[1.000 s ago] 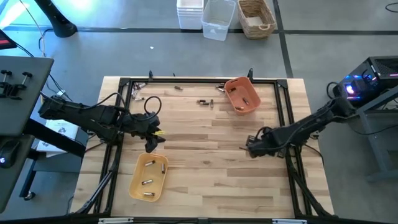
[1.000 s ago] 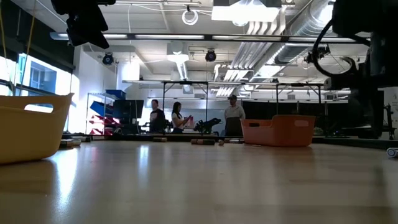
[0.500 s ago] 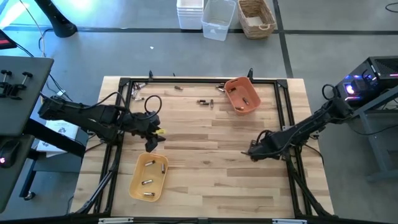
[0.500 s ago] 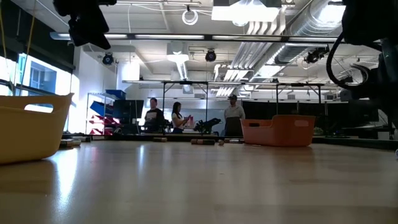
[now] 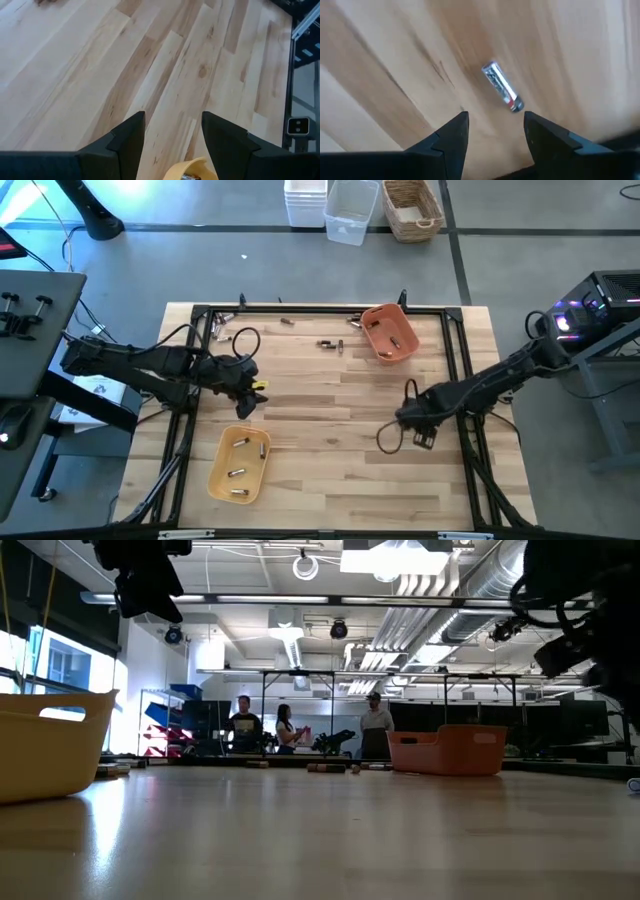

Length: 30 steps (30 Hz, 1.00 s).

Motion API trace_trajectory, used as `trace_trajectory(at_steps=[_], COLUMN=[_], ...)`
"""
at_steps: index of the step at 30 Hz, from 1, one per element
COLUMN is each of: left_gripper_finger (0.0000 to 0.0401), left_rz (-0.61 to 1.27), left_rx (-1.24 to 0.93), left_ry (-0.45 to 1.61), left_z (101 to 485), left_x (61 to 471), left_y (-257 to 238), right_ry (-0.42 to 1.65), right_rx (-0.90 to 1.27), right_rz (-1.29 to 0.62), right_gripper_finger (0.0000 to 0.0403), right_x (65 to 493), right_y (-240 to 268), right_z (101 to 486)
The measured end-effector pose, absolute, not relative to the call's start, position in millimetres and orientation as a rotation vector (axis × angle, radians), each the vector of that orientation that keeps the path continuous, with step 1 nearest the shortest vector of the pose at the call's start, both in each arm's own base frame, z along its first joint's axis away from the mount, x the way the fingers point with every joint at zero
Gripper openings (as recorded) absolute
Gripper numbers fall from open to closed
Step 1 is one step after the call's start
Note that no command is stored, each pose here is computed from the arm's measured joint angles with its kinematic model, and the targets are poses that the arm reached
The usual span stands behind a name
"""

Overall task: Sort batteries
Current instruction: Put the silver battery into the yellow bin

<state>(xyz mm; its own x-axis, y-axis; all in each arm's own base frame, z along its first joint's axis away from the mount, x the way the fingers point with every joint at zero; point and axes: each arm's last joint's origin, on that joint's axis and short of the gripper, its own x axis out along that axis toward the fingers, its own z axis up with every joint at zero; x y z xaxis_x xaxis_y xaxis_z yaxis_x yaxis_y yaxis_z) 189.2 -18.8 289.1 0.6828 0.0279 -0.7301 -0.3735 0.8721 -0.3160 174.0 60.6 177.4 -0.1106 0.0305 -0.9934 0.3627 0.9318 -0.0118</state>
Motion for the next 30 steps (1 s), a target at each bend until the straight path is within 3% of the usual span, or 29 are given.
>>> trace_trajectory(at_steps=[9,26,30], left_gripper_finger=[0.0188,0.0188,0.0188], left_rz=[0.258,0.331,0.331], left_rx=[-0.547,-0.645,-0.646], left_ry=[0.754,0.714,0.713], left_z=[291,292,292], left_x=[192,193,193], left_y=[-18,-17,-17], right_ry=[1.684,1.792,1.834], right_rx=[0.007,0.093,0.074], right_rz=[0.222,0.146,0.139], right_gripper_finger=[0.0185,0.0184,0.014], right_x=[184,194,197], right_y=[45,45,47], right_z=[171,125,117])
